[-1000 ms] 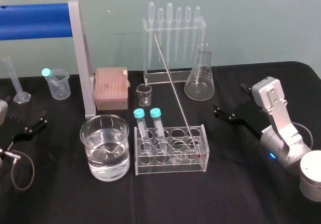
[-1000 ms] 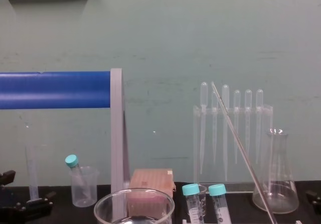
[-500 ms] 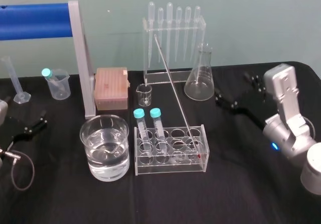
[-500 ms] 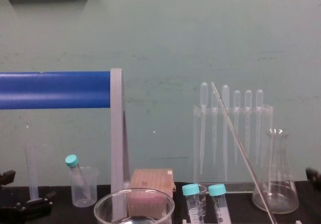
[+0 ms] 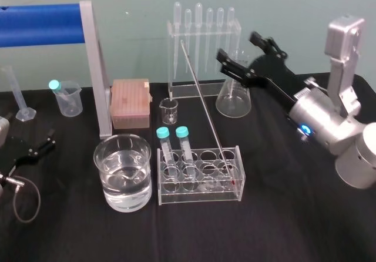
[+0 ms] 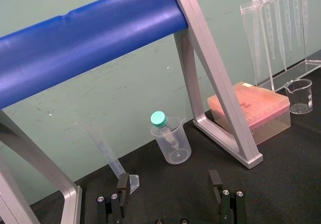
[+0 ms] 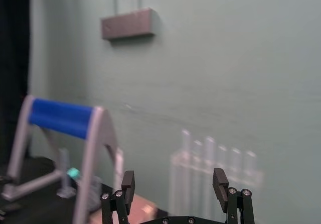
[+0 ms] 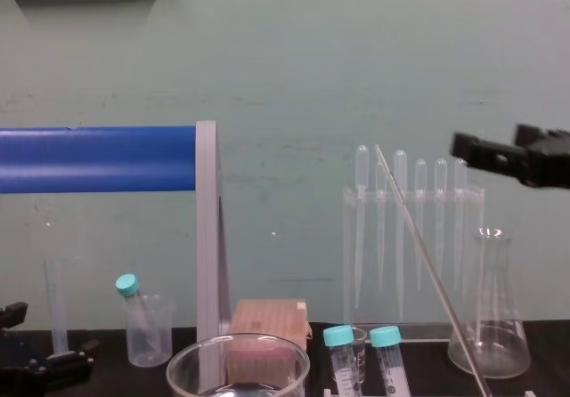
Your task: Hold the thermometer with one hand and immerse one end into the beaker, then reinsert it into the test tube rack.
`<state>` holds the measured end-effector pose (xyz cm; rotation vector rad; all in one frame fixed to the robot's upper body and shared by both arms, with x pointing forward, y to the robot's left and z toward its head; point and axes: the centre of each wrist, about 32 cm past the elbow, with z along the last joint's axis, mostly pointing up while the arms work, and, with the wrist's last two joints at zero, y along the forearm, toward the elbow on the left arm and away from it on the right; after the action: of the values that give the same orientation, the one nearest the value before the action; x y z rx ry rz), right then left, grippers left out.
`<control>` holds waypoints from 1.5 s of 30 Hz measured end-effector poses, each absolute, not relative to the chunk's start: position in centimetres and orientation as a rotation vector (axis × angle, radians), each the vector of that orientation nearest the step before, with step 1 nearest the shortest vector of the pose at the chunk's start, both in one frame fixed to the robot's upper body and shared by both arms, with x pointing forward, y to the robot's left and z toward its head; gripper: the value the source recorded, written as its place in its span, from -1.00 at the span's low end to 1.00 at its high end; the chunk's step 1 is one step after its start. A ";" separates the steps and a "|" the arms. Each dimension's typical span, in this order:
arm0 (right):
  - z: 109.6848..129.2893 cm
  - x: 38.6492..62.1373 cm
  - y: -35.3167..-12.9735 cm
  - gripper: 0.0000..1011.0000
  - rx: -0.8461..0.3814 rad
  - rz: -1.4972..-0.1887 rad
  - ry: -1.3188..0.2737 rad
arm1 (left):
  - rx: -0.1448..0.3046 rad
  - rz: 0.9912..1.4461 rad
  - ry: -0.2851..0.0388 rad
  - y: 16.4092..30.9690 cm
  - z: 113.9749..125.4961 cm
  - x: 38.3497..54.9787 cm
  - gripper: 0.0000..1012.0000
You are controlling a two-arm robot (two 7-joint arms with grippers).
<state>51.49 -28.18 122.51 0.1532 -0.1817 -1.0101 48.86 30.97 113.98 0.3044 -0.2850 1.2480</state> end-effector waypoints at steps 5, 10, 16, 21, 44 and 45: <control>123.5 52.2 -26.7 0.98 0.184 -0.942 -0.161 | 0.304 1.248 -0.285 31.0 114.0 48.9 0.99; 123.5 52.5 -25.3 0.98 0.181 -0.906 -0.122 | 0.304 1.248 -0.285 31.0 114.0 48.9 0.99; 123.2 52.4 -24.5 0.98 0.152 -0.904 -0.087 | 0.304 1.248 -0.285 31.0 114.0 48.9 0.99; 122.8 52.1 -24.1 0.98 0.097 -0.928 -0.056 | 0.304 1.248 -0.285 31.0 114.0 48.9 0.99; 121.4 53.1 -23.6 0.98 -0.005 -0.942 0.013 | 0.304 1.248 -0.285 31.0 114.0 48.9 0.99; 121.4 53.1 -23.6 0.98 -0.006 -0.941 0.014 | 0.304 1.248 -0.285 31.0 114.0 48.9 0.99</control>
<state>53.10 -23.57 121.40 -0.0060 0.0138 -0.9414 48.86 30.97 113.98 0.3045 -0.2850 1.2479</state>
